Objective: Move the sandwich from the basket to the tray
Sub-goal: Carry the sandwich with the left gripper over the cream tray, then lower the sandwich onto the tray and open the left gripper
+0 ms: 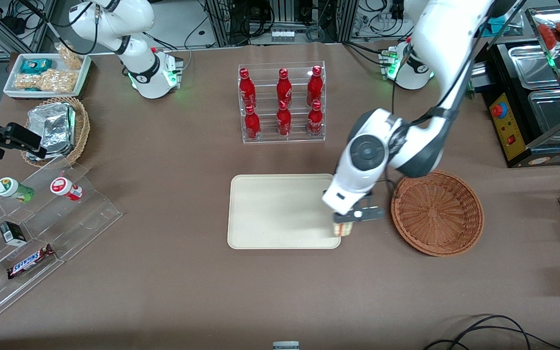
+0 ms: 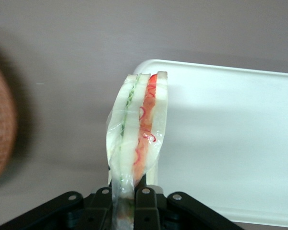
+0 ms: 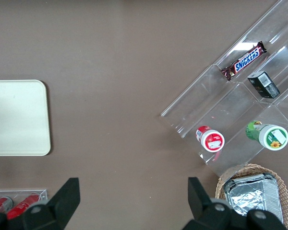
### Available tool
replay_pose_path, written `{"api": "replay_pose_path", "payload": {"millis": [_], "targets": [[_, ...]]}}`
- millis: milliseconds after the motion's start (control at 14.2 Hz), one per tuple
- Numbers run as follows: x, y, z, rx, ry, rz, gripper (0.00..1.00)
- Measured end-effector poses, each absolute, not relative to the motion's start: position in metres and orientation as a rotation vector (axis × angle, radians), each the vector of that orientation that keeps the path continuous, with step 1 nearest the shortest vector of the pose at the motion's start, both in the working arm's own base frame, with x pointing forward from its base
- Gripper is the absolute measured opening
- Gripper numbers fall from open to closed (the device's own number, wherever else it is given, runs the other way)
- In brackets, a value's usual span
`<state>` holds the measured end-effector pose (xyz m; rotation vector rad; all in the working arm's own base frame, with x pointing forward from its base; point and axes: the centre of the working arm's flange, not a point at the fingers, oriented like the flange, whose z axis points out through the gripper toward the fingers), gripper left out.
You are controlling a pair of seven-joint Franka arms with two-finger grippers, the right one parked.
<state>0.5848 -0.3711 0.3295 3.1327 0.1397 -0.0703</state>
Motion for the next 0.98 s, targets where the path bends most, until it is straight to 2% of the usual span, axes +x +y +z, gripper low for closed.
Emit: {"api": "replay_pose_path", "payload": {"millis": [211, 491, 912, 982], "targets": [[0.584, -0.420, 0.309, 3.045, 0.117, -0.092, 0.14], [0.565, -0.478, 0.286, 2.979, 0.153, -0.096, 0.14], [0.542, -0.507, 0.260, 2.990, 0.128, -0.134, 0.15], [0.542, -0.507, 0.260, 2.989, 0.150, -0.135, 0.23]]}}
